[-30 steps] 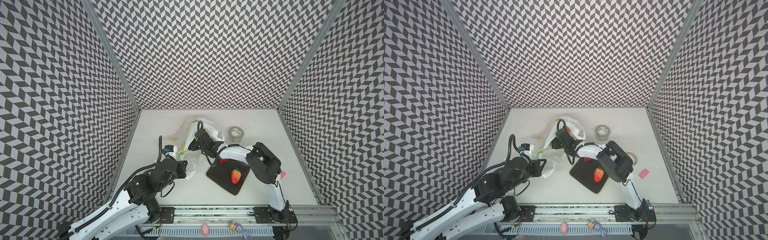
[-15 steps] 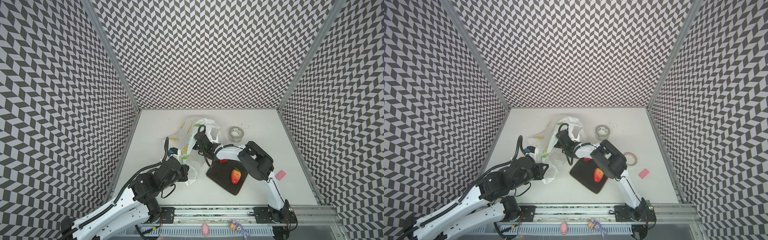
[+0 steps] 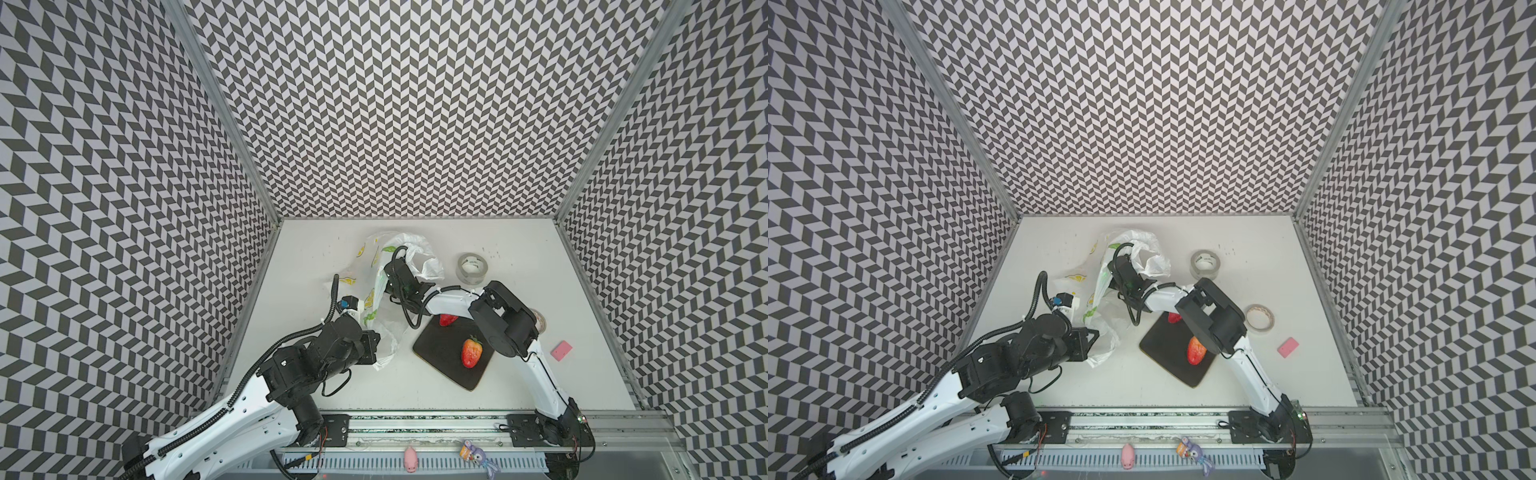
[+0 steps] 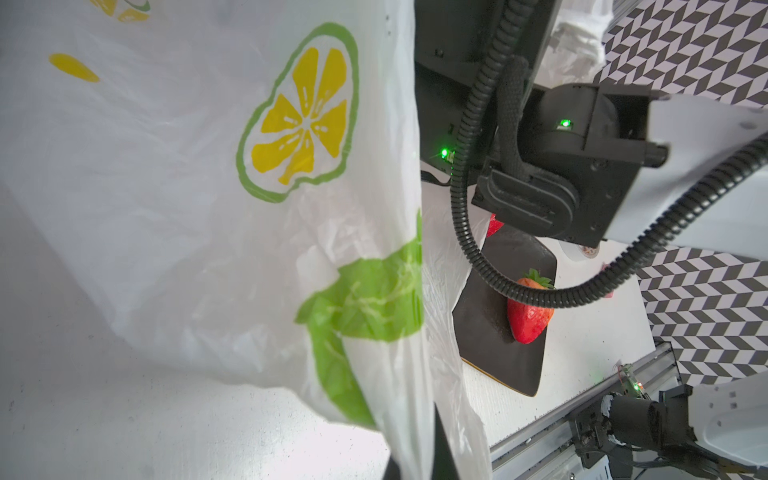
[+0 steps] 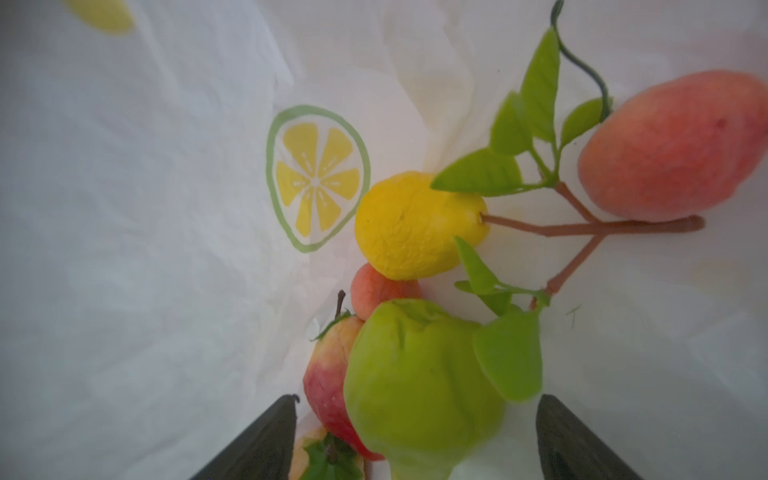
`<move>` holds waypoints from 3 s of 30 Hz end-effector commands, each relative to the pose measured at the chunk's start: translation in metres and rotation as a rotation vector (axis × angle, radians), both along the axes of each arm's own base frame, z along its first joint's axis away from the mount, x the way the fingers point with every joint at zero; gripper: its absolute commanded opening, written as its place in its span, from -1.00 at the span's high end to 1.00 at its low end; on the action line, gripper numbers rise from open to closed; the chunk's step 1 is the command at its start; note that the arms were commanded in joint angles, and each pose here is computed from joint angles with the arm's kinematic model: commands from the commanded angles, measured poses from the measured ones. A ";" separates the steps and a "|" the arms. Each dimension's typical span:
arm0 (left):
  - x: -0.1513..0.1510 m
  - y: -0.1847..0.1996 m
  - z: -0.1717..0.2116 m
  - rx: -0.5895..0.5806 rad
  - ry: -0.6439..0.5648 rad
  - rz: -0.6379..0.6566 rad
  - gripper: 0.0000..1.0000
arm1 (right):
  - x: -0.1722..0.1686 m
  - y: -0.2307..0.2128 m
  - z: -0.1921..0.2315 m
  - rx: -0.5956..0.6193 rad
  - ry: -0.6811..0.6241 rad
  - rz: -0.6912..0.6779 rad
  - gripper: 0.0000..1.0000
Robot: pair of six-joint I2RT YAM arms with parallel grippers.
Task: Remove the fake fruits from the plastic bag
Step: 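Close the right gripper on the green pear inside the bag, then lift the green pear out of the bag with the right gripper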
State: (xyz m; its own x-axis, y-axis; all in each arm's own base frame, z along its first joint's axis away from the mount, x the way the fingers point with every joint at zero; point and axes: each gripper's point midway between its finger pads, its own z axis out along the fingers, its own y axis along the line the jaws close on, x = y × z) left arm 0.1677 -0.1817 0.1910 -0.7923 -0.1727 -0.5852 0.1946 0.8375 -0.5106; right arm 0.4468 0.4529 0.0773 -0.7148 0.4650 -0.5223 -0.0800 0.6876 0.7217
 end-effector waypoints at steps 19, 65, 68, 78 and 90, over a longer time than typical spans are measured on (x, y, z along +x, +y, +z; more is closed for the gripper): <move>-0.006 -0.011 0.019 -0.063 -0.047 -0.082 1.00 | 0.028 0.018 -0.053 -0.088 0.086 -0.124 -0.45; 0.030 0.006 0.026 -0.145 -0.150 0.180 1.00 | -0.145 -0.061 0.118 0.034 -0.180 0.313 0.18; 0.030 0.006 0.026 -0.143 -0.151 0.183 1.00 | -0.161 -0.069 0.131 0.031 -0.200 0.360 0.18; 0.032 0.007 0.027 -0.142 -0.155 0.190 1.00 | -0.214 -0.107 0.163 0.017 -0.259 0.452 0.16; 0.032 0.010 0.030 -0.154 -0.166 0.206 1.00 | -0.257 -0.180 0.116 -0.227 -0.213 0.480 0.14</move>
